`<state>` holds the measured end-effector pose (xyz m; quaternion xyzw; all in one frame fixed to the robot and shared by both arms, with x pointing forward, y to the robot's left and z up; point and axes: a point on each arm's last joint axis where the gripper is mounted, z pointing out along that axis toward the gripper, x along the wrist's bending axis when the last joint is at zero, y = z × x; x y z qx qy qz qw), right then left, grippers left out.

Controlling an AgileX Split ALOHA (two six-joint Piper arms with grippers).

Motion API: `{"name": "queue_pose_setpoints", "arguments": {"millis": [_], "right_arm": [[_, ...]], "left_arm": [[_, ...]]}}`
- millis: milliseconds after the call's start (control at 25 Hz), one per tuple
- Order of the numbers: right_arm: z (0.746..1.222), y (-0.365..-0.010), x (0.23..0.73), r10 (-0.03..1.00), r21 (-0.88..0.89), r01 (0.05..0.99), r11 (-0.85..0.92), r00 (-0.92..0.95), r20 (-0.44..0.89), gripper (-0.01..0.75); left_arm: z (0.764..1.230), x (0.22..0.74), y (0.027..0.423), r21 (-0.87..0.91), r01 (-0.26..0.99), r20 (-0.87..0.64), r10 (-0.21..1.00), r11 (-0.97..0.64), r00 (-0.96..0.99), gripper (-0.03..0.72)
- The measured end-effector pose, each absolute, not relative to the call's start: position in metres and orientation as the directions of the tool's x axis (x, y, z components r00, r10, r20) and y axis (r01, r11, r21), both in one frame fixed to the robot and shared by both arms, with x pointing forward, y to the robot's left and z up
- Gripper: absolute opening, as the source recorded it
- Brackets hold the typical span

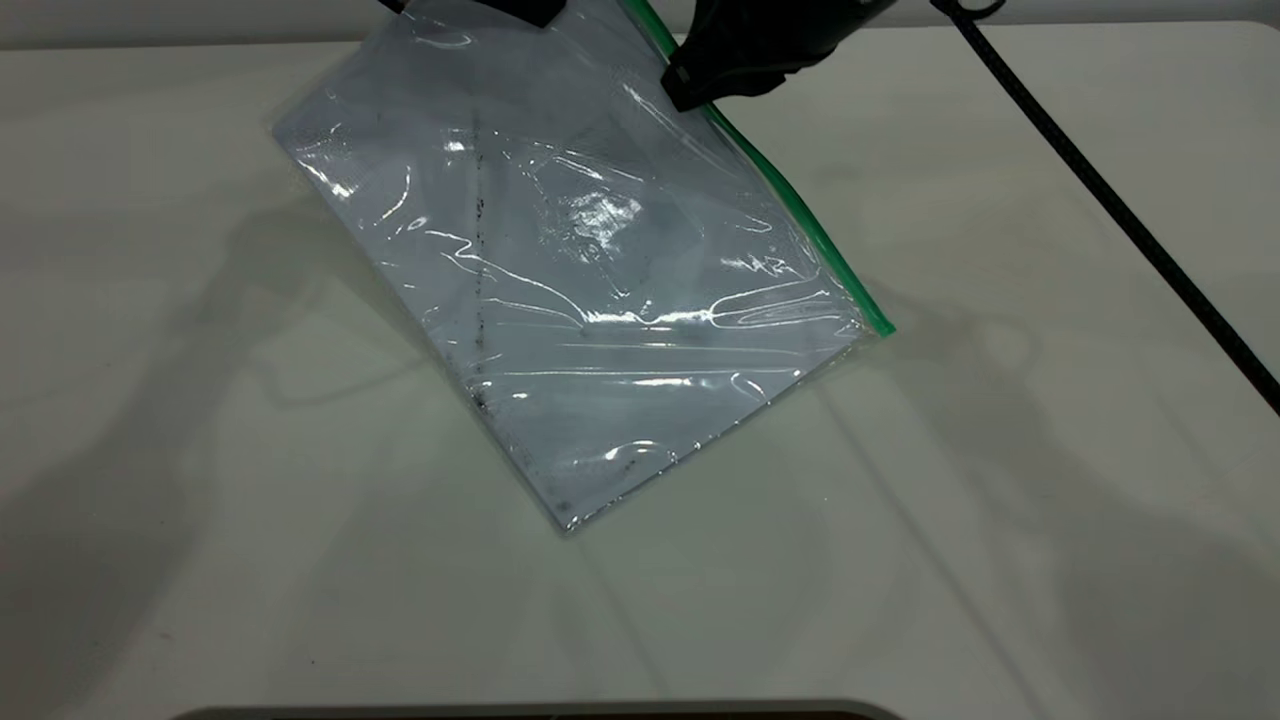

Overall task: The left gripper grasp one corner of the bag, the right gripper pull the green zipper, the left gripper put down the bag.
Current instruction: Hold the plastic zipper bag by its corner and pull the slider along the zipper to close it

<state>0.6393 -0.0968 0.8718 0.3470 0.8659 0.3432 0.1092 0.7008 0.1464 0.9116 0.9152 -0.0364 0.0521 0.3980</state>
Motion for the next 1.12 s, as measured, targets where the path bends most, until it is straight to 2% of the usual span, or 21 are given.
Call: {"name": "queue_pose_setpoints", "arguments": {"millis": [200, 640, 1120], "right_arm": [[0.863, -0.114, 0.638, 0.698, 0.637, 0.584, 0.504, -0.710, 0.099, 0.048], [0.852, -0.144, 0.634, 0.678, 0.519, 0.671, 0.529, -0.702, 0.217, 0.057], [0.843, -0.161, 0.620, 0.699, 0.307, 0.735, 0.604, -0.674, 0.239, 0.062]], "left_arm": [[0.912, 0.701, 0.146, 0.729, -0.105, 0.124, -0.020, -0.676, 0.992, 0.052], [0.913, 0.703, 0.149, 0.734, -0.097, 0.128, -0.004, -0.673, 0.992, 0.052], [0.913, 0.702, 0.149, 0.735, -0.097, 0.125, -0.007, -0.672, 0.992, 0.052]]}}
